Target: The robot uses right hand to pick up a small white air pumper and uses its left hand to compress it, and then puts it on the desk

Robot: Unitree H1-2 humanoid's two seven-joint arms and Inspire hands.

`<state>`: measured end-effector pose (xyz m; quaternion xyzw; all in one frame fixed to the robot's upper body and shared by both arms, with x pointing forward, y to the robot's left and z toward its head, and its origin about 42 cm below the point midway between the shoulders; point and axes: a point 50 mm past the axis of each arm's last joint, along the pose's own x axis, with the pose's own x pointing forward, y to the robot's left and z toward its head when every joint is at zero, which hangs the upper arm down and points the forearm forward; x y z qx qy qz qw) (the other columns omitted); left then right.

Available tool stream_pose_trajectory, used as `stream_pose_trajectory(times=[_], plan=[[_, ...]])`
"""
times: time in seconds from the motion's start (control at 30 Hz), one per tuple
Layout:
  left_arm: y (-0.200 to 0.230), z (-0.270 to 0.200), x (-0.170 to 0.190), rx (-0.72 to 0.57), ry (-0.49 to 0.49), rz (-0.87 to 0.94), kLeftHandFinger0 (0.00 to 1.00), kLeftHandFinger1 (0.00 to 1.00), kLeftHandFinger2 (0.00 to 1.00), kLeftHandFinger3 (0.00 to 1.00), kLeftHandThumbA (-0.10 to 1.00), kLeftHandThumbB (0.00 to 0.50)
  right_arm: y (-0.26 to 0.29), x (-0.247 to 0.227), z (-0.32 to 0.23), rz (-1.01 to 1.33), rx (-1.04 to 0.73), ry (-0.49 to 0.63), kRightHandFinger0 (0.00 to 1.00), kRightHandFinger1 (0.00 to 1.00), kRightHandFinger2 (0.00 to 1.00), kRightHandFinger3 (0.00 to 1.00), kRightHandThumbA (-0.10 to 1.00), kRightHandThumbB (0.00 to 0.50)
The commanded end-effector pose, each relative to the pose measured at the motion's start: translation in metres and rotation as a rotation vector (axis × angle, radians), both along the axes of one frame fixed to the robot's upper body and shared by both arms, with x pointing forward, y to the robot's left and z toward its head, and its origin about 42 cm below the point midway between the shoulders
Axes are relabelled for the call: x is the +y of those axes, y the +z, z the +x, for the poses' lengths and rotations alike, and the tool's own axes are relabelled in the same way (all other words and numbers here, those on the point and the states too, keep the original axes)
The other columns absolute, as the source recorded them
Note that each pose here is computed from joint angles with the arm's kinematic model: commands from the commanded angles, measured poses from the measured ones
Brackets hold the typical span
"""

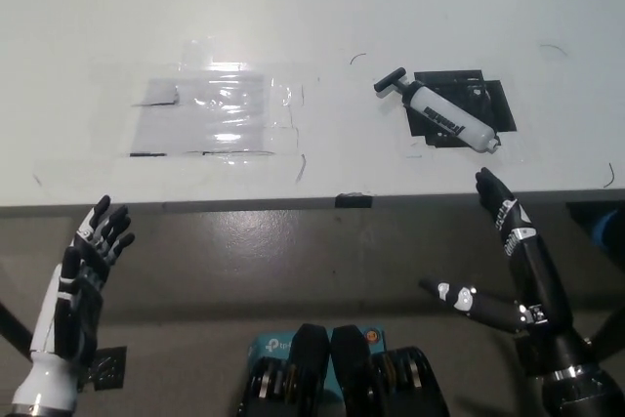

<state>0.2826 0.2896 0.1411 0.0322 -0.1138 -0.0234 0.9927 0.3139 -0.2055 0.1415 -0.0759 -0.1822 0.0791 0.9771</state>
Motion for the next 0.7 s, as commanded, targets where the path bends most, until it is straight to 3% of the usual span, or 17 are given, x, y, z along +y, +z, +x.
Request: stream_pose_trajectory(times=[0.0, 0.13, 0.2, 0.3, 0.43, 0.67], plan=[[0.003, 0.004, 0.002, -0.035, 0.007, 0.013, 1.00, 1.00, 1.00, 1.00, 1.00, 0.110, 0.011, -0.001, 0.007, 0.032, -0.067, -0.004, 1.00, 1.00, 1.00, 1.00, 1.00, 0.268], [-0.001, 0.005, 0.004, -0.004, 0.004, 0.000, 1.00, 1.00, 1.00, 1.00, 1.00, 0.134, 0.010, 0.000, 0.007, 0.028, -0.055, -0.007, 1.00, 1.00, 1.00, 1.00, 1.00, 0.270], [-0.004, 0.003, 0.005, -0.009, 0.013, 0.011, 1.00, 1.00, 1.00, 1.00, 1.00, 0.109, 0.007, 0.001, 0.006, 0.031, -0.044, -0.005, 1.00, 1.00, 1.00, 1.00, 1.00, 0.265], [-0.008, 0.001, 0.009, -0.003, 0.018, 0.018, 1.00, 1.00, 1.00, 1.00, 1.00, 0.111, 0.005, 0.002, 0.004, 0.026, -0.026, -0.006, 1.00, 1.00, 1.00, 1.00, 1.00, 0.273], [-0.011, 0.003, 0.011, 0.004, 0.030, 0.031, 1.00, 1.00, 1.00, 1.00, 1.00, 0.100, 0.002, -0.001, 0.003, 0.015, -0.025, -0.002, 1.00, 1.00, 1.00, 1.00, 1.00, 0.232], [-0.012, 0.007, 0.010, 0.012, 0.025, 0.022, 1.00, 1.00, 1.00, 1.00, 1.00, 0.123, 0.000, -0.004, 0.006, 0.021, -0.027, -0.002, 1.00, 1.00, 1.00, 1.00, 1.00, 0.218]])
